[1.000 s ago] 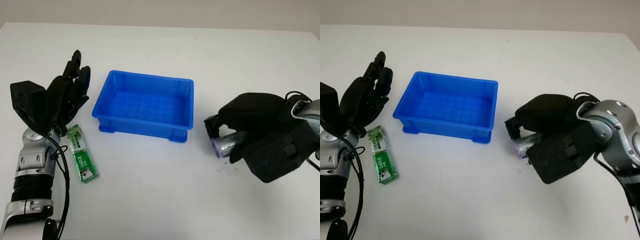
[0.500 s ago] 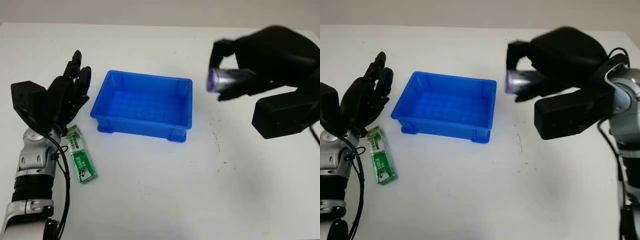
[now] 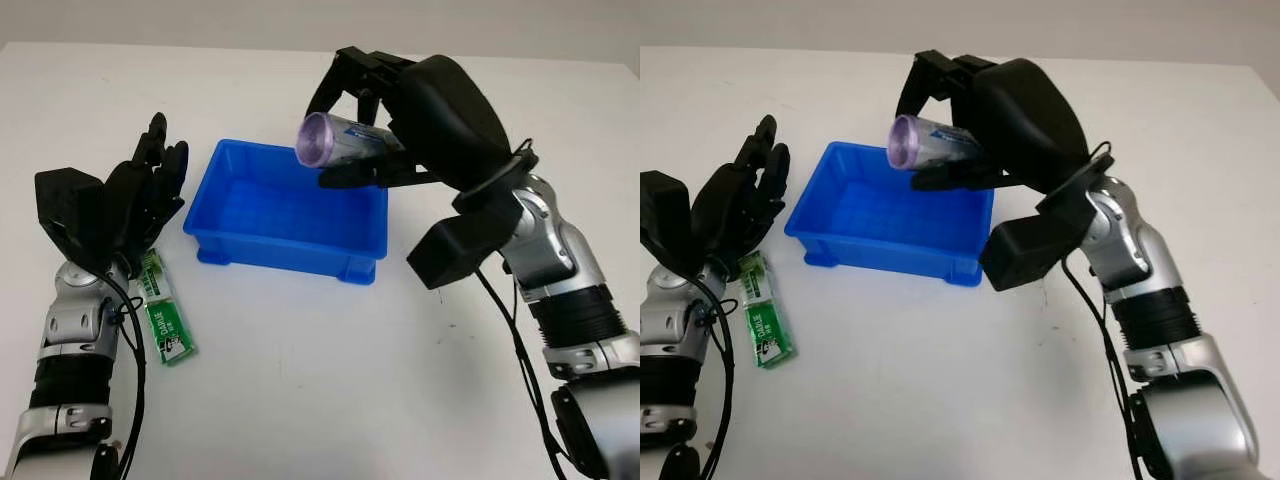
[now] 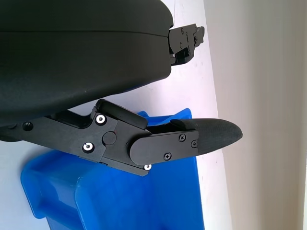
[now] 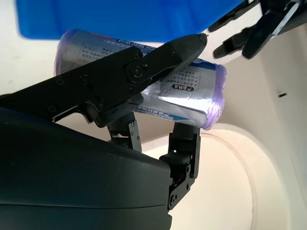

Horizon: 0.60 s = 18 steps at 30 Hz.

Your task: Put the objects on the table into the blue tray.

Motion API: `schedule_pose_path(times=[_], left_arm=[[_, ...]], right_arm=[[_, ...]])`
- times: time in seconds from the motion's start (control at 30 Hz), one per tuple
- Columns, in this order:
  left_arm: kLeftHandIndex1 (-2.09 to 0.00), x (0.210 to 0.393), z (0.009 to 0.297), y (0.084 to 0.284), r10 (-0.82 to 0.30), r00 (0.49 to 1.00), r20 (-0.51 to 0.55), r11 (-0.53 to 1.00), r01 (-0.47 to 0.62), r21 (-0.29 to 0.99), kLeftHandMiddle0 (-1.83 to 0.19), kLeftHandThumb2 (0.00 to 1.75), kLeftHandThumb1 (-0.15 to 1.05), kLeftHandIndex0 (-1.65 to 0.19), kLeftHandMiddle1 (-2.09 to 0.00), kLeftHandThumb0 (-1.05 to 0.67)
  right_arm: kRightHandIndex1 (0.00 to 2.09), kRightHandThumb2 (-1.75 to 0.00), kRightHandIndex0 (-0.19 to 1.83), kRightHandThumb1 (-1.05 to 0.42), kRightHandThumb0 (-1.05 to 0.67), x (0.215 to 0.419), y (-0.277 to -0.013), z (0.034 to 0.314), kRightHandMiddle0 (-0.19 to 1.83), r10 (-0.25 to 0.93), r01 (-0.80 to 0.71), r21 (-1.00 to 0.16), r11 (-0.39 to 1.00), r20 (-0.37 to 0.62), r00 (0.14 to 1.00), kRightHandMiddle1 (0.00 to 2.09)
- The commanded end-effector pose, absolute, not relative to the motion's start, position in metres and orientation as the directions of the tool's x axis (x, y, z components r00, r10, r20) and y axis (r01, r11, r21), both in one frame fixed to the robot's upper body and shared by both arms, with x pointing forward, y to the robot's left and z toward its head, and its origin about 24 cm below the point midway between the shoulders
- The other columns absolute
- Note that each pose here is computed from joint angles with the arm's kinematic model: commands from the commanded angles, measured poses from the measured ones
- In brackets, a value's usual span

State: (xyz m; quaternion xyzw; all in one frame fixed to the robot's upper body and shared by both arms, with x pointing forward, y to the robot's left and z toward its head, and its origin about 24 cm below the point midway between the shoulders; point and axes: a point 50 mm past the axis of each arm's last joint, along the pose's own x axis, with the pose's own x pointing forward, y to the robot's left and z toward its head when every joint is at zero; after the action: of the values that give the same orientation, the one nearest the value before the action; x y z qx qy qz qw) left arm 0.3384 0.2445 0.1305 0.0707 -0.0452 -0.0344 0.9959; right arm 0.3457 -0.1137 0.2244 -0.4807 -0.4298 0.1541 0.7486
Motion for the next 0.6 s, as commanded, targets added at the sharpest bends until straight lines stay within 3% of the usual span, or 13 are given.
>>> schedule_pose_path(times=[0.0,0.03,0.07,0.1,0.13,0.2,0.27,0.33,0.47,0.57], left_arm=[[0.00,0.336,0.130,0.244,-0.071,0.993,0.090,0.986,0.057,0.154,0.19,0.55,1.05,0.19,0.00,-0.80],[0.00,0.335,0.130,0.244,-0.068,0.994,0.091,0.987,0.054,0.153,0.19,0.55,1.05,0.19,0.00,-0.80],[0.00,0.335,0.129,0.244,-0.066,0.994,0.091,0.988,0.052,0.148,0.19,0.55,1.05,0.19,0.00,-0.80],[0.00,0.334,0.129,0.244,-0.066,0.993,0.093,0.988,0.052,0.145,0.19,0.54,1.05,0.19,0.00,-0.80],[0.00,0.333,0.129,0.245,-0.065,0.994,0.093,0.988,0.051,0.142,0.19,0.54,1.05,0.19,0.00,-0.80],[0.00,0.332,0.128,0.246,-0.062,0.994,0.090,0.989,0.049,0.142,0.19,0.54,1.05,0.19,0.00,-0.79],[0.00,0.331,0.127,0.247,-0.059,0.994,0.091,0.988,0.046,0.147,0.19,0.55,1.05,0.19,0.00,-0.79],[0.00,0.331,0.127,0.247,-0.057,0.995,0.086,0.988,0.044,0.149,0.19,0.56,1.05,0.19,0.00,-0.78],[0.00,0.333,0.125,0.247,-0.055,0.995,0.080,0.987,0.042,0.152,0.19,0.56,1.05,0.19,0.00,-0.80],[0.00,0.334,0.125,0.246,-0.056,0.996,0.075,0.988,0.044,0.148,0.19,0.55,1.05,0.19,0.00,-0.80]], right_arm=[[2.06,-0.12,0.94,-1.05,-0.52,0.352,-0.108,0.222,0.70,0.666,0.170,-0.882,0.439,0.446,0.597,2.04],[2.06,-0.10,0.82,-1.05,-0.54,0.355,-0.108,0.220,0.60,0.682,0.162,-0.914,0.373,0.388,0.620,2.02],[1.94,-0.12,0.56,-1.05,-0.61,0.357,-0.108,0.218,0.39,0.705,0.133,-0.952,0.275,0.294,0.645,1.85],[1.38,-0.20,0.16,-1.05,-0.69,0.359,-0.109,0.218,0.09,0.724,0.096,-0.983,0.157,0.181,0.665,1.31],[0.89,-0.23,0.04,-1.05,-0.73,0.361,-0.110,0.217,0.02,0.724,0.054,-0.997,0.047,0.071,0.686,0.87],[0.21,-0.22,-0.14,-1.05,-0.79,0.362,-0.113,0.215,-0.13,0.707,-0.018,-0.998,-0.066,-0.059,0.705,0.28],[0.05,-0.22,-0.18,-1.05,-0.82,0.362,-0.115,0.212,-0.18,0.701,-0.044,-0.995,-0.090,-0.094,0.707,0.08],[0.01,-0.24,-0.19,-1.05,-0.84,0.359,-0.118,0.214,-0.19,0.706,-0.018,-0.996,-0.084,-0.073,0.704,0.02],[0.00,-0.30,-0.19,-1.05,-0.84,0.353,-0.121,0.221,-0.19,0.726,0.063,-0.998,-0.016,0.032,0.687,0.00],[0.00,-0.35,-0.19,-1.05,-0.84,0.344,-0.125,0.227,-0.19,0.743,0.114,-0.981,0.159,0.195,0.641,0.00]])
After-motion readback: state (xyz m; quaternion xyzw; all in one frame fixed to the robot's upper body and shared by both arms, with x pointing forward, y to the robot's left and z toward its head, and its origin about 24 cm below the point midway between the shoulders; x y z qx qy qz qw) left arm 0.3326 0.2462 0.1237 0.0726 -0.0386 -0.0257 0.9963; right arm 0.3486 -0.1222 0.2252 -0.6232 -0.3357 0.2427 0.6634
